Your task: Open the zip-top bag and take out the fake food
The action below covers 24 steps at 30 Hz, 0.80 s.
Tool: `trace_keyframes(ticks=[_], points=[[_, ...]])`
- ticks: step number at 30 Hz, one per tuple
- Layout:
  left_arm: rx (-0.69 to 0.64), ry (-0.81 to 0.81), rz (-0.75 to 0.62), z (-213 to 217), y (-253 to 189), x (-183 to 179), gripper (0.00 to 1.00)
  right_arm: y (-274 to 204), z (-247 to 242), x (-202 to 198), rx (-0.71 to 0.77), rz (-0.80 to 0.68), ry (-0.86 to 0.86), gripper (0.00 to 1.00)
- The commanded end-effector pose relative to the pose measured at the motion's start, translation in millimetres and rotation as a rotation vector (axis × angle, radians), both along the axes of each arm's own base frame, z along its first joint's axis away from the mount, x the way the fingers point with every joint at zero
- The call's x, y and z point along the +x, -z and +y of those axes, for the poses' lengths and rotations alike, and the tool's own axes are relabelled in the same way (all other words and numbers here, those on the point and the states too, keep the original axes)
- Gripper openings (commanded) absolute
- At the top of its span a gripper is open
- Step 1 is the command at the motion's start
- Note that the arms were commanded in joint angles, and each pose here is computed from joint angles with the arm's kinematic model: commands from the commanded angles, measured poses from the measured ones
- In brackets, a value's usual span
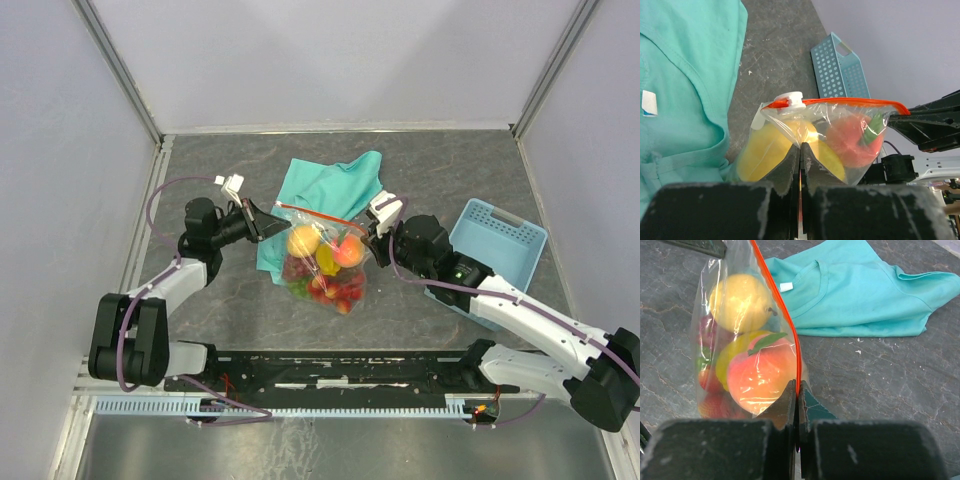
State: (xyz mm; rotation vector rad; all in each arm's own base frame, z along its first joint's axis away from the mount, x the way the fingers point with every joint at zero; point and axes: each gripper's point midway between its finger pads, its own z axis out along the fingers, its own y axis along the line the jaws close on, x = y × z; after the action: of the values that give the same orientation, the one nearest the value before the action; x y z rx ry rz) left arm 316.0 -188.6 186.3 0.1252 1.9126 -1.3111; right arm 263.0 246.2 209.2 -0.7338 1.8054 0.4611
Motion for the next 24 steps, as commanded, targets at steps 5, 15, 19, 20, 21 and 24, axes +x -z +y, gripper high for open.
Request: trace_keyframes(ticks=[5, 15, 19, 20, 21, 24], points=[[0.165, -0.109, -0.273, 11.7, -59.4, -13.5, 0.03, -35.5, 0.4, 30.0, -0.013, -0.005, 0.084, 0.14], [0.293, -0.091, -0.384, 15.9, -50.7, -43.9, 0.03, -84.8, 41.4, 25.0, 0.114, 0.041, -0.114, 0.75], [0.304, -0.097, -0.441, 17.7, -52.3, -45.5, 0.03, -118.6, 104.3, -18.1, 0.208, 0.064, -0.546, 0.88], [0.311, -0.093, -0.451, 17.9, -51.6, -46.0, 0.03, -130.2, 115.1, -21.8, 0.199, 0.029, -0.605, 0.88], [0.319, -0.088, -0.465, 18.4, -51.2, -47.0, 0.03, -131.6, 124.4, -23.0, 0.170, -0.007, -0.653, 0.90], [0.348, -0.070, -0.521, 19.4, -48.6, -51.2, 0.03, -127.5, 146.0, -24.7, 0.104, -0.112, -0.809, 0.93]])
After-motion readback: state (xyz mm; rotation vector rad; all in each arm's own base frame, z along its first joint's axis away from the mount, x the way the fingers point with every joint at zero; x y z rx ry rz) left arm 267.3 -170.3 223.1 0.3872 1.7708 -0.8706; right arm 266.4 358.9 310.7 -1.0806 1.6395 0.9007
